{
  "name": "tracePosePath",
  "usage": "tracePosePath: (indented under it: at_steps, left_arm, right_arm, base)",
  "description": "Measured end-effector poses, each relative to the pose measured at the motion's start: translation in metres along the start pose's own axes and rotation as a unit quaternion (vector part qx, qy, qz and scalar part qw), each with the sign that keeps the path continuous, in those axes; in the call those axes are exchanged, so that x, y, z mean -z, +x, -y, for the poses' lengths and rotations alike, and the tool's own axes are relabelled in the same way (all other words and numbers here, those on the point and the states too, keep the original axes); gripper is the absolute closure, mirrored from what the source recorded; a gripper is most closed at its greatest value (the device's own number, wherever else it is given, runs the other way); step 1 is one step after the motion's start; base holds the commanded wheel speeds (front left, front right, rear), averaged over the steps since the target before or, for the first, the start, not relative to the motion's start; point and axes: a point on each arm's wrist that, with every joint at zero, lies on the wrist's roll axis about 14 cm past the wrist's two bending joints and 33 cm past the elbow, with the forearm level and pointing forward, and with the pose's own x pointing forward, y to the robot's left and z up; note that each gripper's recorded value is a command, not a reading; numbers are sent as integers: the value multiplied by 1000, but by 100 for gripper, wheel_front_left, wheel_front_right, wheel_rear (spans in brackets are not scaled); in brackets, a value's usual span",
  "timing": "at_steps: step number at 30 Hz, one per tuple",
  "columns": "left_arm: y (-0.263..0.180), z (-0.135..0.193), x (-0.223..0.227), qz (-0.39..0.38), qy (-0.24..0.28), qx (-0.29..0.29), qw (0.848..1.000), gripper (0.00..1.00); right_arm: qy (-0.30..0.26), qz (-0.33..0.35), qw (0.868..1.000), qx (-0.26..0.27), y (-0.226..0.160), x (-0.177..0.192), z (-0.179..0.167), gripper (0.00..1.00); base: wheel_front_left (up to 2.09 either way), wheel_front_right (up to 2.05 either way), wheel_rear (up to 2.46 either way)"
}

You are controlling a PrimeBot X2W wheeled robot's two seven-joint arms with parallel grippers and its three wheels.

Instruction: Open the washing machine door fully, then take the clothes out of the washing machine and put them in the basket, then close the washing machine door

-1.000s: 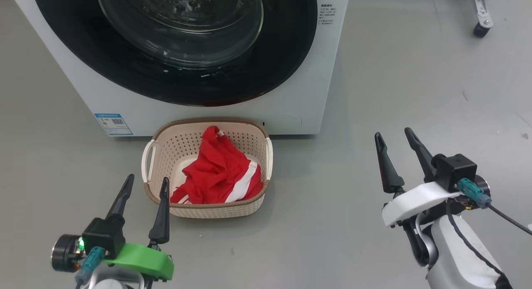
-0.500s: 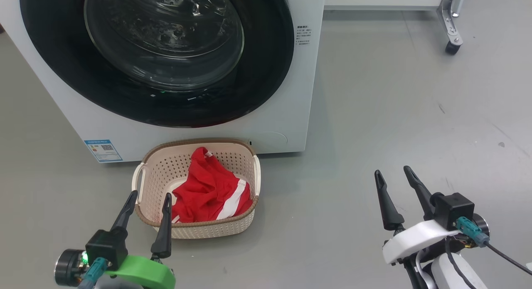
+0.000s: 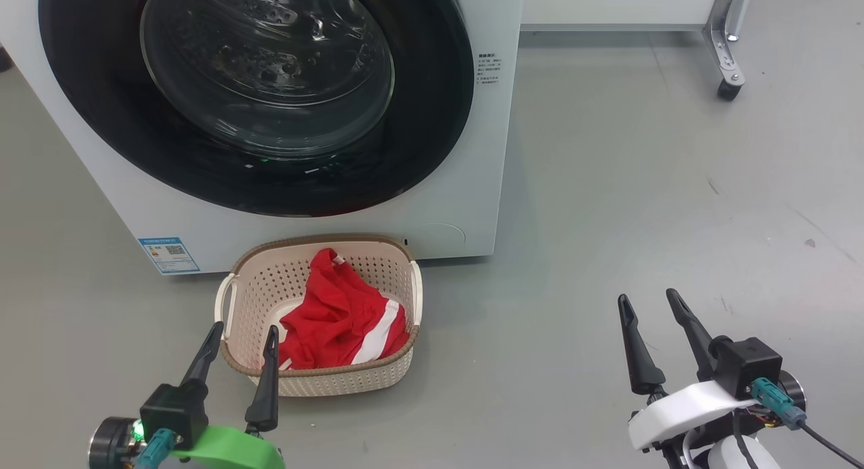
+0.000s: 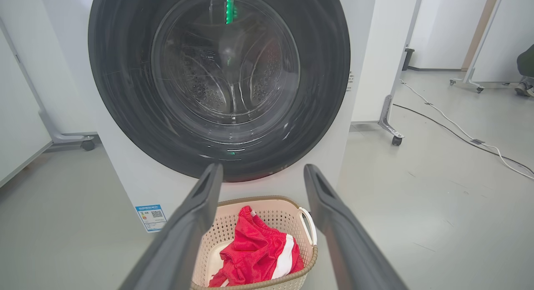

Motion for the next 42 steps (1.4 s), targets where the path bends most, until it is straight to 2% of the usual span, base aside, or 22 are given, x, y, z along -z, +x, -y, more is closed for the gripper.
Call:
tracePosePath:
  at_steps: [34,35,42]
  left_arm:
    - [-2,5,-3,1,-3,4,1000,0]
    - [-1,5,-3,1,-3,3,1000,100]
    - [-9,7,24,-40,-10,-3,999,100]
  right_arm:
    - [2,6,1000,12,-13,-2,3,0]
    - [2,5,1000,12,-13,-2,3,100]
    - [12,-45,999,24,-28,30,5,100]
  base:
    - [0,0,0]
    - [0,0,0]
    - [0,0,0]
